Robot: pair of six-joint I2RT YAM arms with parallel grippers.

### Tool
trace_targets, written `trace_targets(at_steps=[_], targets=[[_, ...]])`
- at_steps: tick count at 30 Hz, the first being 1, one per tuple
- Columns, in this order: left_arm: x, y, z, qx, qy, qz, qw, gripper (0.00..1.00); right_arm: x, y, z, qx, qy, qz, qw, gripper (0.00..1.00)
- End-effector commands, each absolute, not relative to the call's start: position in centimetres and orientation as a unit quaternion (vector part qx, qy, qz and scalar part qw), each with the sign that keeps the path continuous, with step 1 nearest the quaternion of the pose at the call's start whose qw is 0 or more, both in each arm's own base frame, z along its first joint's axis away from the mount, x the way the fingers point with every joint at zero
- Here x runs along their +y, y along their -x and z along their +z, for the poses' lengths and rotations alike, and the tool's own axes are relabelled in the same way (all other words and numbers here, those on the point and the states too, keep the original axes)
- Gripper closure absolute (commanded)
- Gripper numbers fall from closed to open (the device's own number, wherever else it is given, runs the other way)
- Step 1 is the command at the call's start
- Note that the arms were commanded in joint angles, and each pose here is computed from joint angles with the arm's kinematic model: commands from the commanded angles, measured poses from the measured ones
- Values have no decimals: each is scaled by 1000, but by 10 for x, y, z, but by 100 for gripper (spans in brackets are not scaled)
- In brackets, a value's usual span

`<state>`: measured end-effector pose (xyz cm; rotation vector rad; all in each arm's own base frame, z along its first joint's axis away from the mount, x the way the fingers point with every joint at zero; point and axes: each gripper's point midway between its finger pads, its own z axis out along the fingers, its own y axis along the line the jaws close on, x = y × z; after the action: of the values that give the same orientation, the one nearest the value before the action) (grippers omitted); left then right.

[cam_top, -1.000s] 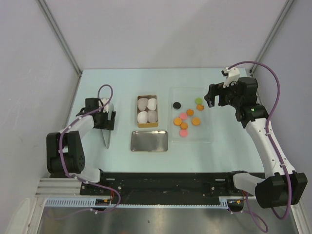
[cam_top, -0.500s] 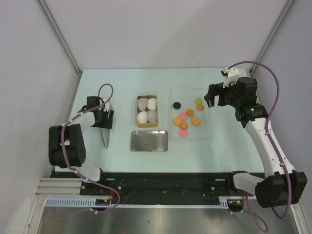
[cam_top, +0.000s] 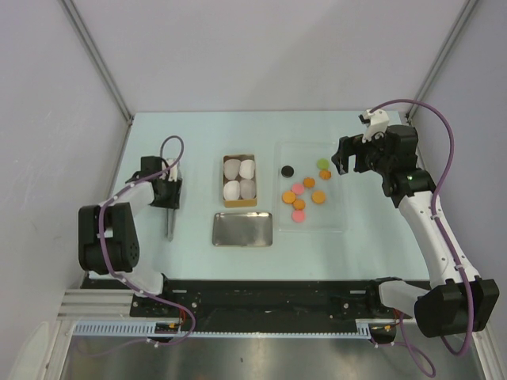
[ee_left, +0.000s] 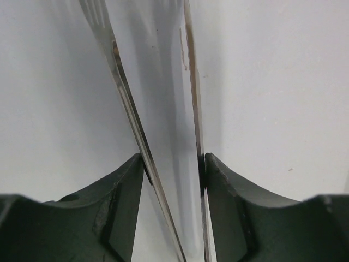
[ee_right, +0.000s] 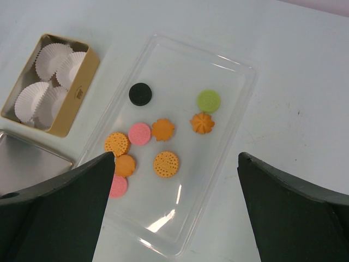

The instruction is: Pack the cookies

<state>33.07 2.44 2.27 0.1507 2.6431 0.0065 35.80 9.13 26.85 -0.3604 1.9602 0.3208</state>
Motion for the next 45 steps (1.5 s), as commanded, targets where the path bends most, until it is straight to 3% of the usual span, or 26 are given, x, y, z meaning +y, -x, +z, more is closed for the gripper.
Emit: trace_targets(at_steps=[1,16,29,34,45], targets=[[17,-351,77,946,-51,-16,320,47,93,-361,269,818,158,134,537,0],[-19,-350,179,900,-82,-42,426,49,90,-364,265,823,151,127,533,0],[-123,-358,289,826,-175,-125,521,51,73,-370,269,824,121,99,544,0],[-179,-365,306,812,-178,-194,521,52,50,-375,279,819,79,70,564,0],[-289,-399,271,816,-214,-274,462,53,3,-370,301,805,28,-12,593,0]])
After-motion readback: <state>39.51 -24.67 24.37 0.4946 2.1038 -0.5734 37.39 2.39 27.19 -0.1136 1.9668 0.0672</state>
